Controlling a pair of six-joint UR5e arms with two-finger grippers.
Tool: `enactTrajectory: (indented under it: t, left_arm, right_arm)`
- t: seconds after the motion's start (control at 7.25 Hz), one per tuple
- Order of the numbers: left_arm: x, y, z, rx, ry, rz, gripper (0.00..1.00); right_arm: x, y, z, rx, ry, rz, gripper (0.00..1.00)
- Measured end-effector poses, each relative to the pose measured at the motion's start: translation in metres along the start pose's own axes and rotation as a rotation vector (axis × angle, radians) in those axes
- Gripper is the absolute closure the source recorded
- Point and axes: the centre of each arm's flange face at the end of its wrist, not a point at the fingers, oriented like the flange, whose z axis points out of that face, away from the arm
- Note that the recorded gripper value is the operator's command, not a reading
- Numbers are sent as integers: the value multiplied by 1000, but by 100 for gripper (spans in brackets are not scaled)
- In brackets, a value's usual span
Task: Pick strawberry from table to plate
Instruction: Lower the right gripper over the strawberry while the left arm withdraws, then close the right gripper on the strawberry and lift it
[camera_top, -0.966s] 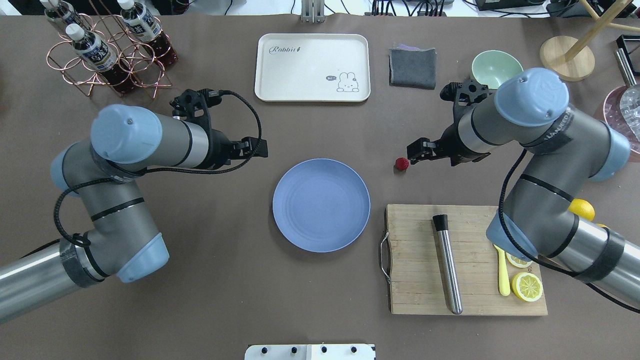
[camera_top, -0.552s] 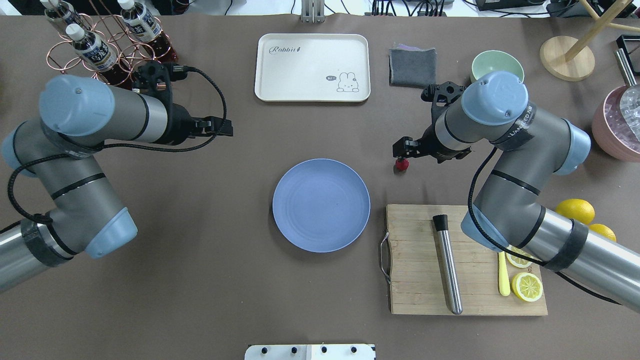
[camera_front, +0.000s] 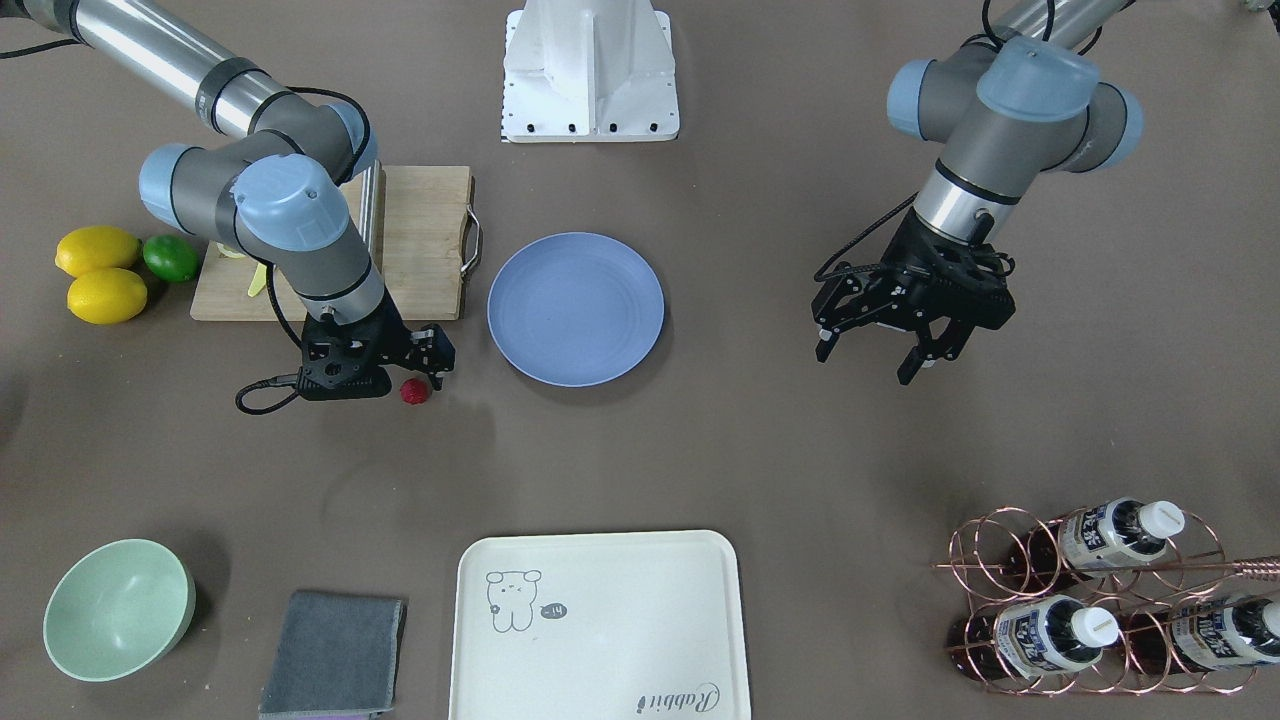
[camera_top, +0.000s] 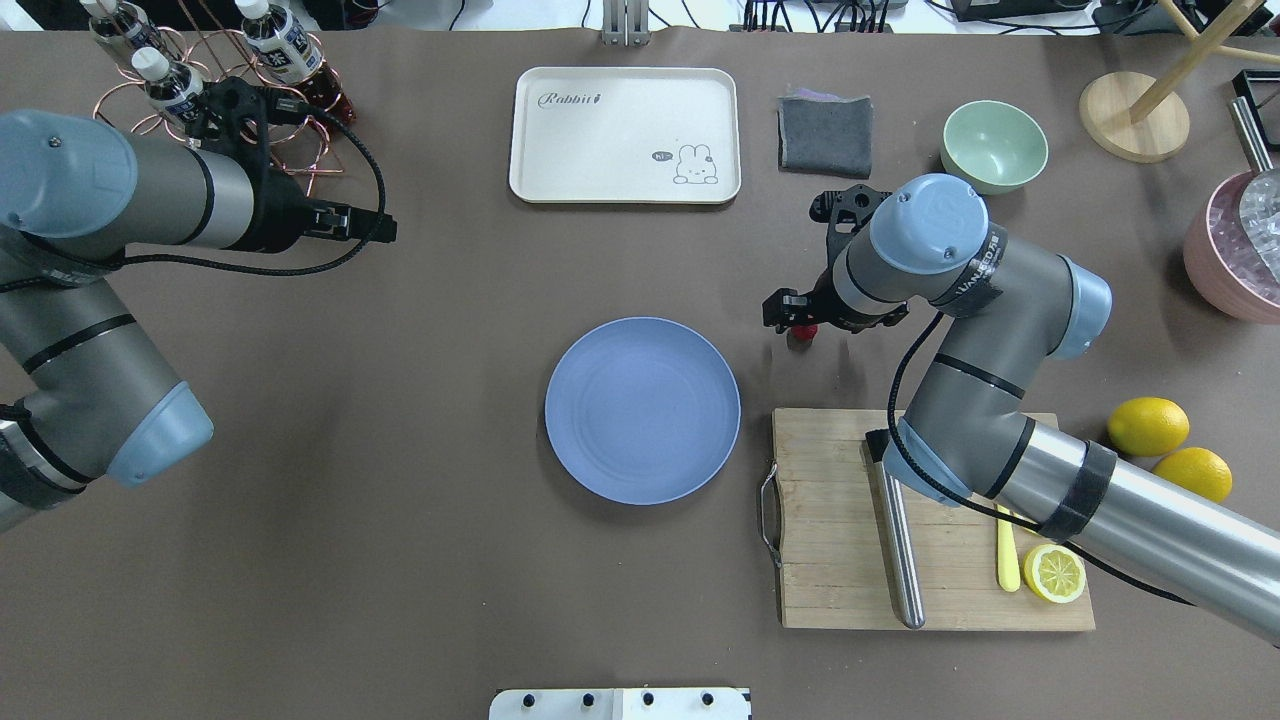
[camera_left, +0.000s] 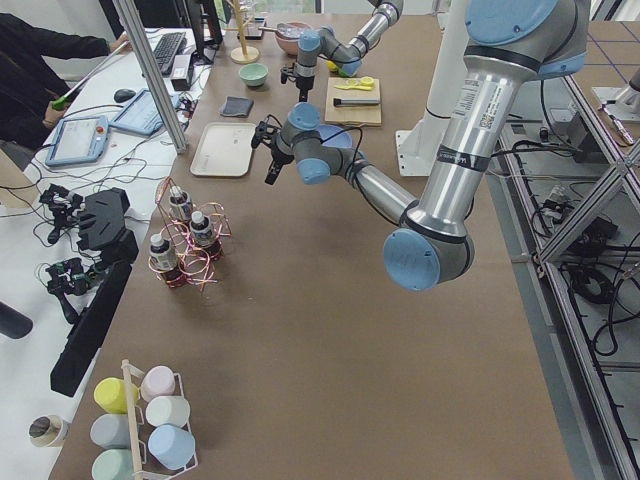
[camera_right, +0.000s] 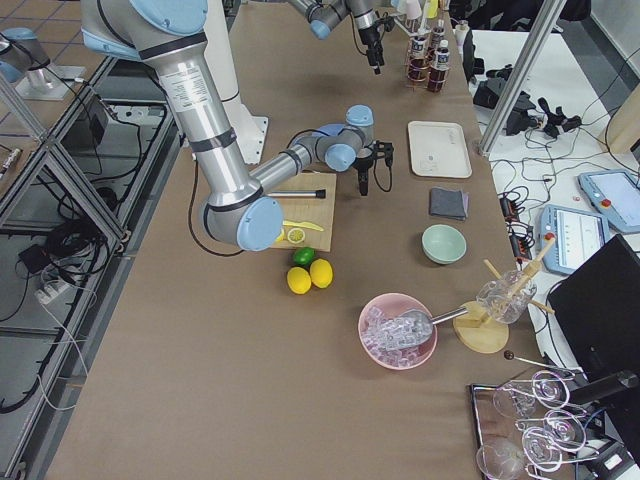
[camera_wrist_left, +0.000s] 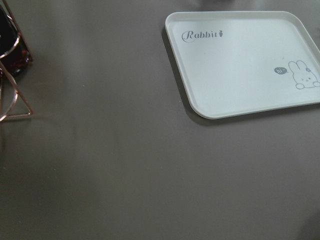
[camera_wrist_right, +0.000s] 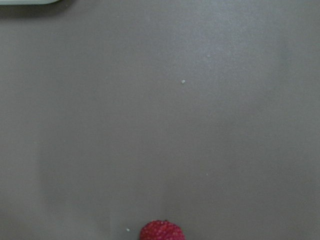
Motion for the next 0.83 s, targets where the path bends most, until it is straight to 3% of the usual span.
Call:
enactTrajectory:
  t: [0.14,0.55,0.83]
  left_arm:
    - [-6,-4,-2,4,-8,-6,2]
    - [-16,-6,-3,3,-20,-14,2]
    - [-20,-6,-4,3,-24,-17,2]
  right_arm:
    - [-2,2,2,-2,0,-5,100]
    - [-15,-9,-10,12,-17,-9,100]
    - [-29,-33,-43,14,-34,15,100]
